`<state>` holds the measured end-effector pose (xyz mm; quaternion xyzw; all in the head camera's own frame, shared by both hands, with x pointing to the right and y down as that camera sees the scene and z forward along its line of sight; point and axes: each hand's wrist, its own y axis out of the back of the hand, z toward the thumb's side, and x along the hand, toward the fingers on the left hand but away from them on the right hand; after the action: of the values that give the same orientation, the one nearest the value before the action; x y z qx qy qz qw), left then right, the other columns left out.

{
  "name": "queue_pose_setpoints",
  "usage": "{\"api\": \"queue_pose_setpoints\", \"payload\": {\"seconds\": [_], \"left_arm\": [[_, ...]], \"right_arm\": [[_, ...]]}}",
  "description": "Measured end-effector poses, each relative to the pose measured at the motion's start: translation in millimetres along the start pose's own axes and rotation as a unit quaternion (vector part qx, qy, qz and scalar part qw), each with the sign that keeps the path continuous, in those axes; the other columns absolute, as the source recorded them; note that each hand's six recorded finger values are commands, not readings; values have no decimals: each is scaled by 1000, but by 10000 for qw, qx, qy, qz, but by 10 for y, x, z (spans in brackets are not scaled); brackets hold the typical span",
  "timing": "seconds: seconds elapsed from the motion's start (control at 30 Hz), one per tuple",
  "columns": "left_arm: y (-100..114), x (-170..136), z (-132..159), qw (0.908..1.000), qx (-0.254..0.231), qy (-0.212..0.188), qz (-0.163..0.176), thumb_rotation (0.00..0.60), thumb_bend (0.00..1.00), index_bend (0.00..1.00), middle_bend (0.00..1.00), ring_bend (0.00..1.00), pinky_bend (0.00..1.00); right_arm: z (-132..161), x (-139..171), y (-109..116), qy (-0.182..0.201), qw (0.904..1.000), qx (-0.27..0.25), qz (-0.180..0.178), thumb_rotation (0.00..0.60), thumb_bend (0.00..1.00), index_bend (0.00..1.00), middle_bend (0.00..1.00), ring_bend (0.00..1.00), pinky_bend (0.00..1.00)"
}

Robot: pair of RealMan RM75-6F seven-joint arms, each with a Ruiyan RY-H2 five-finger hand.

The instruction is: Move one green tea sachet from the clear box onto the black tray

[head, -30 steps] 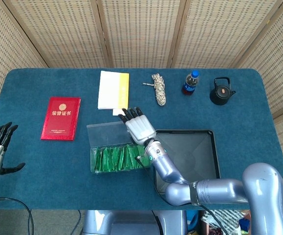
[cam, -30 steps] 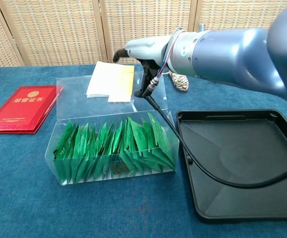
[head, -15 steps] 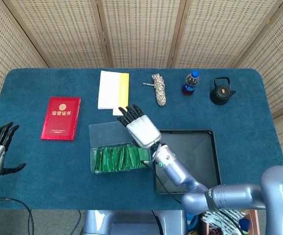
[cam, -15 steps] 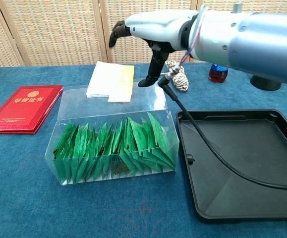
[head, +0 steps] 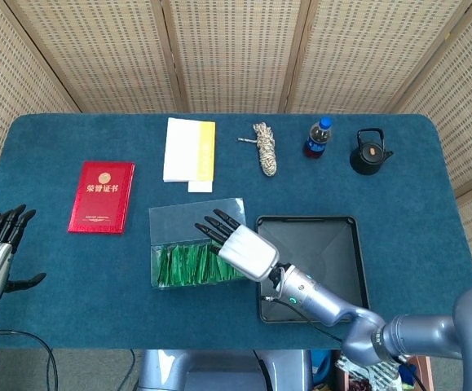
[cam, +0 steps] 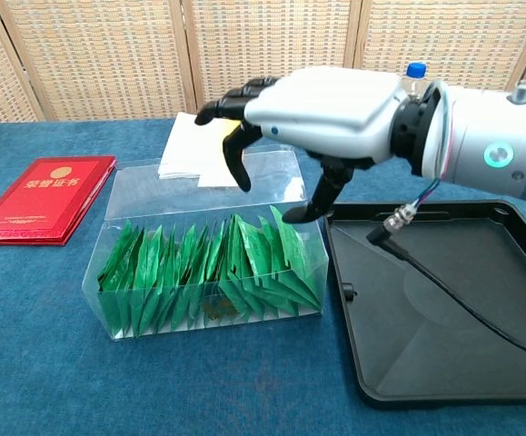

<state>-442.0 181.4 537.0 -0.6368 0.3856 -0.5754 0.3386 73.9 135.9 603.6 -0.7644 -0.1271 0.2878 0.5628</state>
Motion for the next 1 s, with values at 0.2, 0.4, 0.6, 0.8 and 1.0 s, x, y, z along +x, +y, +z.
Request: {"api": "queue_pose_setpoints", "payload": {"seconds": [0.2,0.4,0.6,0.8,1.0], "left_arm": [[-2,10,-6,10000,0,15,-7,600,69,0,0,0,0],[-10,21,-11,10000,4,22,-32,600,68,0,0,0,0],[-18,29,-8,10000,16,27,-46,600,69,0,0,0,0],[-28,33,-4,10000,24,29,-63,600,69,0,0,0,0],[-33,34,-1,10000,32,28,-73,600,68,0,0,0,0]], "right_arm": [[0,-36,-200,58,9995,264,148,600,380,489,142,0,0],[-19,-54,-339,67,9988,383,285,600,381,490,143,0,0],[-35,-56,-373,74,9985,448,304,600,390,501,143,0,0],[-30,-69,-364,78,9988,389,281,600,425,504,144,0,0],[-3,-119,-361,66,9991,328,254,600,428,512,144,0,0]]}}
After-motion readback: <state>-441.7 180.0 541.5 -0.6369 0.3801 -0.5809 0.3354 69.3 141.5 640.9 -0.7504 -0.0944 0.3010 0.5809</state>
